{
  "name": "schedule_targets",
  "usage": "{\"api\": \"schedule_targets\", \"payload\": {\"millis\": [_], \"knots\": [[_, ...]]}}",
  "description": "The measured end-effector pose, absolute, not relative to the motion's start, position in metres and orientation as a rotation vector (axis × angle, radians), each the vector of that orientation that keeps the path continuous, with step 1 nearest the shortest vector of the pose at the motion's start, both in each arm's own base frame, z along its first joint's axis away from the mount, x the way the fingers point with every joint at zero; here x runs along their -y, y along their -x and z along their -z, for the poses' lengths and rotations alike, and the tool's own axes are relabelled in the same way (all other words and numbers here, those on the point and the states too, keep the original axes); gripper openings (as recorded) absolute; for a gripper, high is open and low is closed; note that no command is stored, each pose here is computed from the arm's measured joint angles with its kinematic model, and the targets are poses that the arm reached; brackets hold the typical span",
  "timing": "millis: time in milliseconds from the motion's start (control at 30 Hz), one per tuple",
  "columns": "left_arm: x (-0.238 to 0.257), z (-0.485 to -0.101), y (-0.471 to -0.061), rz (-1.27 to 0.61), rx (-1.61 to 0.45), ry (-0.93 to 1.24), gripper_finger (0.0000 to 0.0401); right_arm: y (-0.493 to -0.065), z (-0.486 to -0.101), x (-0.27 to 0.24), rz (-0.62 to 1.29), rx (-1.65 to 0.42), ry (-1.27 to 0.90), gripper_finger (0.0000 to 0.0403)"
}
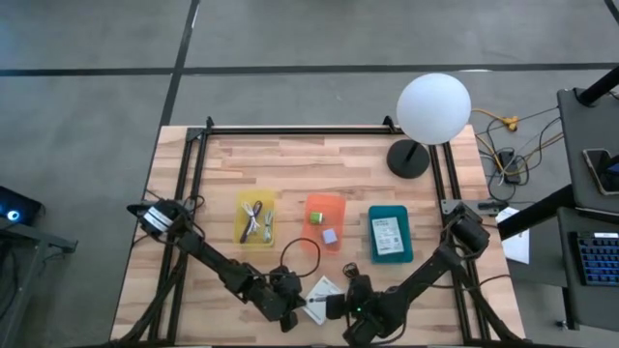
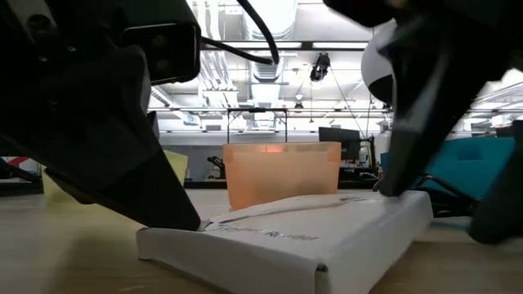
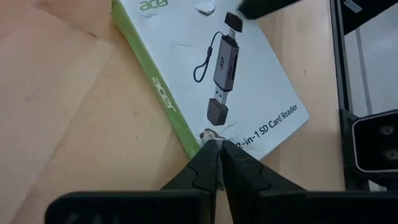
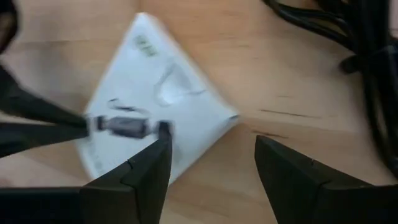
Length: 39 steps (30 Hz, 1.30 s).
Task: Pick and place items into bin
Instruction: Put the white card reader box into the blue bin
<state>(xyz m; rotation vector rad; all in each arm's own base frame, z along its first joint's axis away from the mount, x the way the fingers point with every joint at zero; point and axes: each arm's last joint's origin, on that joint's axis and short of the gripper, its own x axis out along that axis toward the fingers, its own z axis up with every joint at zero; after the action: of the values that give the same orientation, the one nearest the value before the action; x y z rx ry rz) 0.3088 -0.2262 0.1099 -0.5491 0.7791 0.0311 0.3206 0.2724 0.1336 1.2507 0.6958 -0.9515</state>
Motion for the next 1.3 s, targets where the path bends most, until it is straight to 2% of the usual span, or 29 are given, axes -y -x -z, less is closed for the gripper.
{"api": "schedule_targets", "payload": {"millis": [233, 467, 833, 1000, 1300], "knots": [[0.229, -0.110, -0.307, -0.035, -0.771, 0.542, 0.0008, -0.323, -0.125, -0.259, 0.984, -0.680, -1.256, 0.0214], [0.230, -0.109, -0.305, -0.022, -0.790, 0.539, 0.0008, -0.345, -0.125, -0.251, 0.855, -0.664, -1.275, 0.0214], [0.231, -0.111, -0.307, -0.015, -0.786, 0.547, 0.0008, -0.358, -0.133, -0.247, 0.766, -0.707, -1.146, 0.0211], [0.231, -0.115, -0.310, -0.024, -0.753, 0.555, 0.0009, -0.365, -0.151, -0.253, 0.678, -0.699, -1.125, 0.0180], [0.230, -0.119, -0.313, -0.014, -0.718, 0.568, 0.0009, -0.371, -0.166, -0.257, 0.589, -0.729, -1.036, 0.0095]]}}
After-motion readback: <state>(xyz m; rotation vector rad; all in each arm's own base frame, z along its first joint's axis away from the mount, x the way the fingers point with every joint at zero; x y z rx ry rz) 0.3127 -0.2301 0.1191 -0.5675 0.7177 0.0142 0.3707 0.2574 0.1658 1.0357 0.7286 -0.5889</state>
